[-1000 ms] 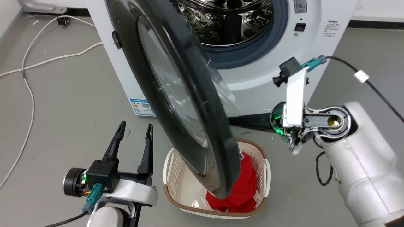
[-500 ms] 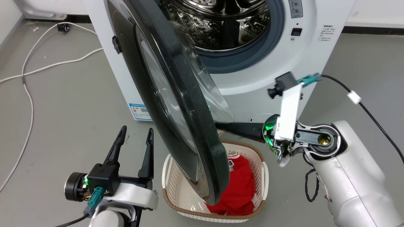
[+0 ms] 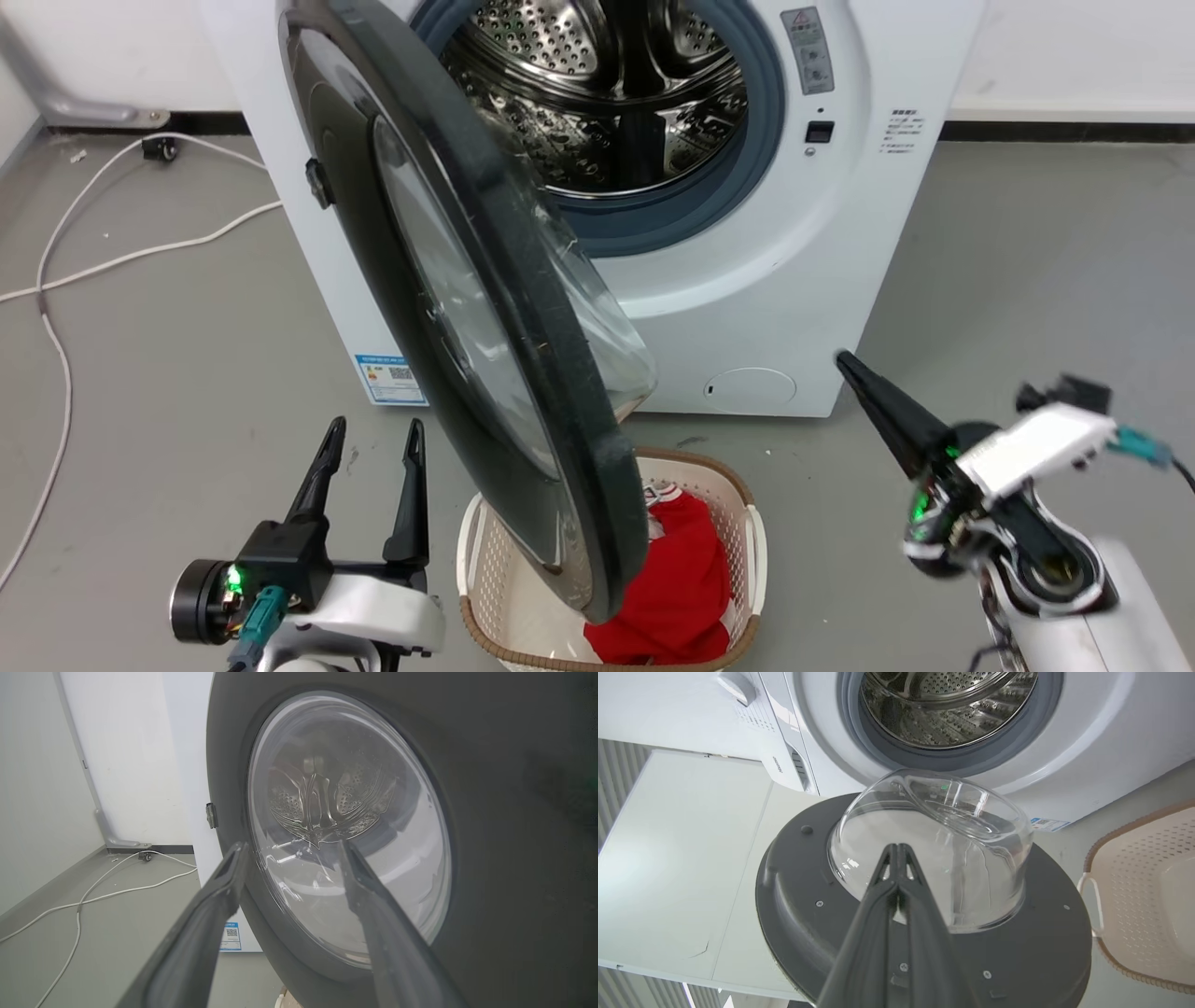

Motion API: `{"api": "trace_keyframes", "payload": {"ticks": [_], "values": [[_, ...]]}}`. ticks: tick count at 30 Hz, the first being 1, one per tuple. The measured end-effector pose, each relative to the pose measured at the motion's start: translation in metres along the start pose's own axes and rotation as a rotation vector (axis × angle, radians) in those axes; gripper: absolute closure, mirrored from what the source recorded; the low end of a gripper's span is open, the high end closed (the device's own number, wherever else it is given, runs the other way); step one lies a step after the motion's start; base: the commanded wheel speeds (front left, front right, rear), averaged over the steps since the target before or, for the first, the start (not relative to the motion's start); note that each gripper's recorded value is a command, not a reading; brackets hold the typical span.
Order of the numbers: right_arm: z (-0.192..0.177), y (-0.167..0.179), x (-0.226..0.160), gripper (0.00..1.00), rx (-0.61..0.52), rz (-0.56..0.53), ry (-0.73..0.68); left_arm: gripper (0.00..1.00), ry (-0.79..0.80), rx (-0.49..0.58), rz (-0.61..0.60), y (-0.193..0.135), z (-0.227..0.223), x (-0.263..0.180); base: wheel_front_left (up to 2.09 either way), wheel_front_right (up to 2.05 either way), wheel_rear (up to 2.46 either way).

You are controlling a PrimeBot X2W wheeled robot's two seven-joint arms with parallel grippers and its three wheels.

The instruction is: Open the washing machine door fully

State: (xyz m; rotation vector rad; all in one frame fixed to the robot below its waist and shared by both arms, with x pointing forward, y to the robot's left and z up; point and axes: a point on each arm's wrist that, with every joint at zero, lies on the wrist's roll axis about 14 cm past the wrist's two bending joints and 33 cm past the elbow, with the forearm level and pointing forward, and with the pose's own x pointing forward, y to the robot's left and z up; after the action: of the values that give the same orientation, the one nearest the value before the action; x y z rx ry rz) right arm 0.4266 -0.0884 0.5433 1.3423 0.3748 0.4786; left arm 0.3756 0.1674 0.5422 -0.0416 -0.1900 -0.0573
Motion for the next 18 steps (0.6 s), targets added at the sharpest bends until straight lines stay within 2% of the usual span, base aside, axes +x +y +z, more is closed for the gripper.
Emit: {"api": "trace_keyframes", "payload": {"ticks": [2, 3, 4, 5, 8, 9, 11, 13, 15, 18], "values": [[0.011, -0.01, -0.018, 0.54, 0.033, -0.016, -0.089, 0.0, 0.001, 0.0, 0.0, 0.0, 0.0, -0.001, 0.0, 0.0, 0.0], [0.014, -0.015, -0.026, 0.08, 0.037, -0.025, -0.127, 0.0, 0.0, 0.0, -0.001, 0.0, 0.0, -0.001, 0.0, 0.0, 0.0], [0.02, -0.025, -0.041, 0.0, 0.031, -0.053, -0.2, 0.0, -0.002, 0.0, -0.005, -0.001, 0.001, -0.001, 0.0, 0.0, 0.0], [0.02, -0.025, -0.041, 0.0, 0.031, -0.053, -0.2, 0.0, -0.002, 0.0, -0.005, -0.001, 0.001, -0.001, 0.0, 0.0, 0.0], [0.032, -0.036, -0.066, 0.0, -0.017, -0.099, -0.342, 0.0, 0.002, -0.001, -0.008, -0.002, 0.0, -0.001, 0.0, 0.0, 0.0], [0.032, -0.036, -0.066, 0.0, -0.017, -0.099, -0.342, 0.0, 0.002, -0.001, -0.008, -0.002, 0.0, -0.001, 0.0, 0.0, 0.0], [0.041, -0.038, -0.076, 0.0, -0.091, -0.125, -0.422, 0.0, 0.005, 0.0, -0.007, -0.001, -0.001, -0.002, 0.0, 0.0, 0.0], [0.048, -0.041, -0.086, 0.0, -0.227, -0.168, -0.482, 0.0, 0.004, 0.0, -0.006, -0.001, -0.001, -0.001, 0.0, 0.0, 0.0], [0.059, -0.039, -0.096, 0.0, -0.41, -0.206, -0.544, 0.0, 0.003, 0.0, -0.005, -0.001, -0.001, -0.001, 0.0, 0.0, 0.0], [0.072, -0.028, -0.104, 0.0, -0.634, -0.22, -0.615, 0.0, 0.0, 0.001, -0.007, -0.001, 0.0, -0.001, 0.0, 0.0, 0.0]]}}
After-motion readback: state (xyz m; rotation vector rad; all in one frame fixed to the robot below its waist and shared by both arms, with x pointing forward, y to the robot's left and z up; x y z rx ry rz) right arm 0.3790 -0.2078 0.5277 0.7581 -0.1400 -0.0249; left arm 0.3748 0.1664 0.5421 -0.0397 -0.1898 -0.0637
